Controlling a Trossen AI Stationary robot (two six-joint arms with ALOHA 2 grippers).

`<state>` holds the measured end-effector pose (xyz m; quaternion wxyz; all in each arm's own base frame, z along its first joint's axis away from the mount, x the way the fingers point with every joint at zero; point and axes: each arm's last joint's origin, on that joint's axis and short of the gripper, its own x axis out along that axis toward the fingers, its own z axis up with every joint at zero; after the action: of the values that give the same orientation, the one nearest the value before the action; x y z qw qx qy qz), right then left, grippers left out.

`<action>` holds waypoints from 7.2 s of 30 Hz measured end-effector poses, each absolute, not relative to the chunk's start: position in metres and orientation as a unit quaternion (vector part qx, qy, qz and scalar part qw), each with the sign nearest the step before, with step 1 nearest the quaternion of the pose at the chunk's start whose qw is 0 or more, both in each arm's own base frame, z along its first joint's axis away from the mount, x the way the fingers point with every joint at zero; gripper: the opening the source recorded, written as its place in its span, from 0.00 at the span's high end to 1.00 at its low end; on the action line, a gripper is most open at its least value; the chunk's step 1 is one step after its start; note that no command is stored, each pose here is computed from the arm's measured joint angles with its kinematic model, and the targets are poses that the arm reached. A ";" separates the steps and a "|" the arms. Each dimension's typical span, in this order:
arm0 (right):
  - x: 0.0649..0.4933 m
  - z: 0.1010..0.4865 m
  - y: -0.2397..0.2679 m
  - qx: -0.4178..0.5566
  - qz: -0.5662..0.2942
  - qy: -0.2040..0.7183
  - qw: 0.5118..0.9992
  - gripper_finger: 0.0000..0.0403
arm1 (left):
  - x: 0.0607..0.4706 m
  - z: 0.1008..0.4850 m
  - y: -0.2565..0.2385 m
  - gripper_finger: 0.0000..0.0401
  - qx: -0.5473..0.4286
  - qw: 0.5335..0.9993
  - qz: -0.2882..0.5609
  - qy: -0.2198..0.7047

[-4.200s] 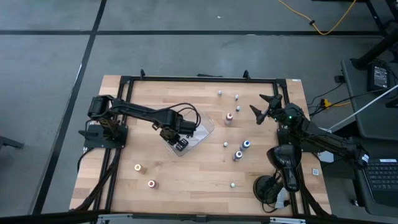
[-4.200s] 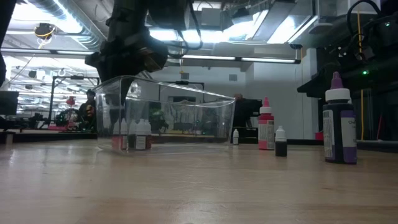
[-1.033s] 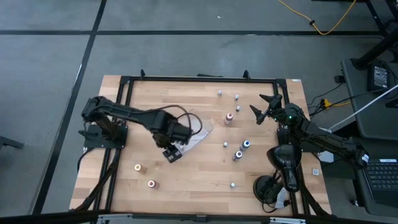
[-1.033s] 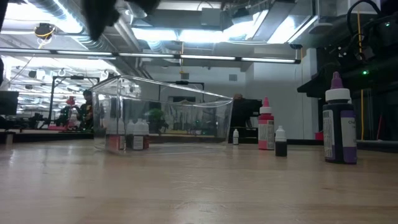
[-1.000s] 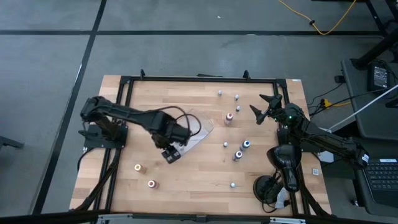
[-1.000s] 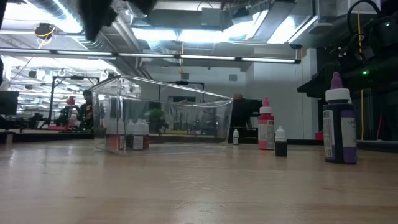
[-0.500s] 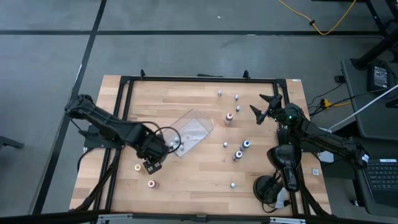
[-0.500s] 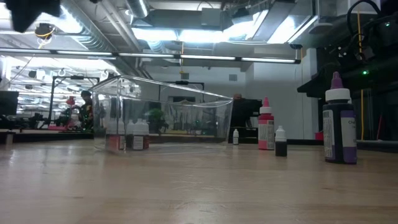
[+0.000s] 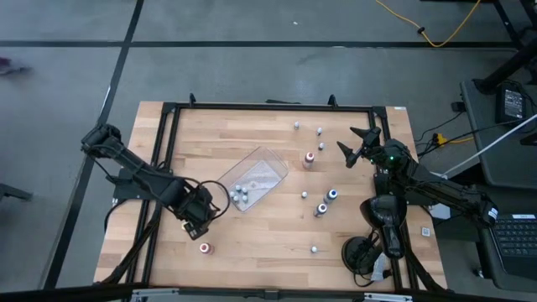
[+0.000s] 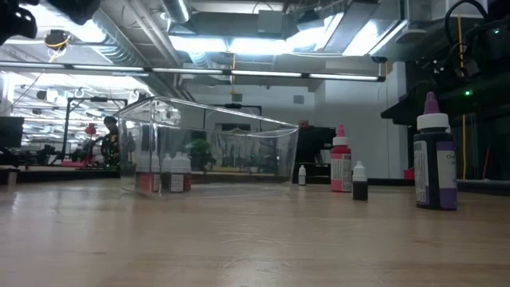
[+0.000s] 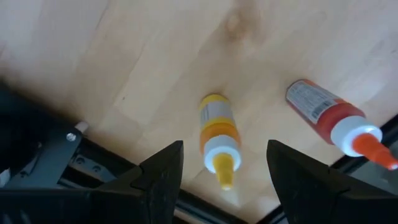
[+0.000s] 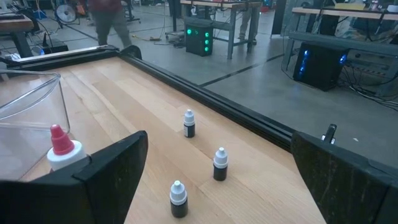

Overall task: Pick & Place food coloring
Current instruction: Put the large yellow food coloring bottle into the transparent bin, then put the large orange food coloring bottle into the transparent bin

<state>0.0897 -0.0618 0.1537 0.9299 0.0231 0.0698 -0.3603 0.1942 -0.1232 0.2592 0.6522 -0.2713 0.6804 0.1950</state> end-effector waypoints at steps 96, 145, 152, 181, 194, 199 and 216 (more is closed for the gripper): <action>0.090 0.154 -0.062 0.023 -0.360 0.070 0.930 0.02 | 0.333 0.346 0.019 0.73 -0.230 0.703 0.219 0.636; 0.090 0.154 -0.062 0.023 -0.360 0.070 0.930 0.02 | 0.409 0.241 0.108 0.55 -0.227 0.677 0.185 0.675; 0.090 0.154 -0.062 0.023 -0.360 0.070 0.930 0.02 | 0.406 0.249 0.108 0.55 -0.226 0.670 0.197 0.679; 0.090 0.154 -0.062 0.023 -0.360 0.070 0.930 0.02 | 0.377 0.363 -0.068 0.37 -0.158 0.774 0.145 0.596; 0.090 0.154 -0.062 0.022 -0.360 0.070 0.930 0.02 | 0.306 0.330 -0.142 0.37 -0.169 0.714 0.165 0.660; 0.090 0.154 -0.062 0.023 -0.360 0.070 0.930 0.02 | 0.275 0.314 -0.162 0.37 -0.209 0.698 0.179 0.661; 0.090 0.154 -0.062 0.023 -0.360 0.070 0.930 0.02 | 0.241 0.268 -0.209 0.37 -0.263 0.690 0.196 0.645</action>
<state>0.0897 -0.0618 0.1536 0.9300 0.0227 0.0699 -0.3603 0.2413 -0.2089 0.2681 0.6903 -0.2631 0.6448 0.1961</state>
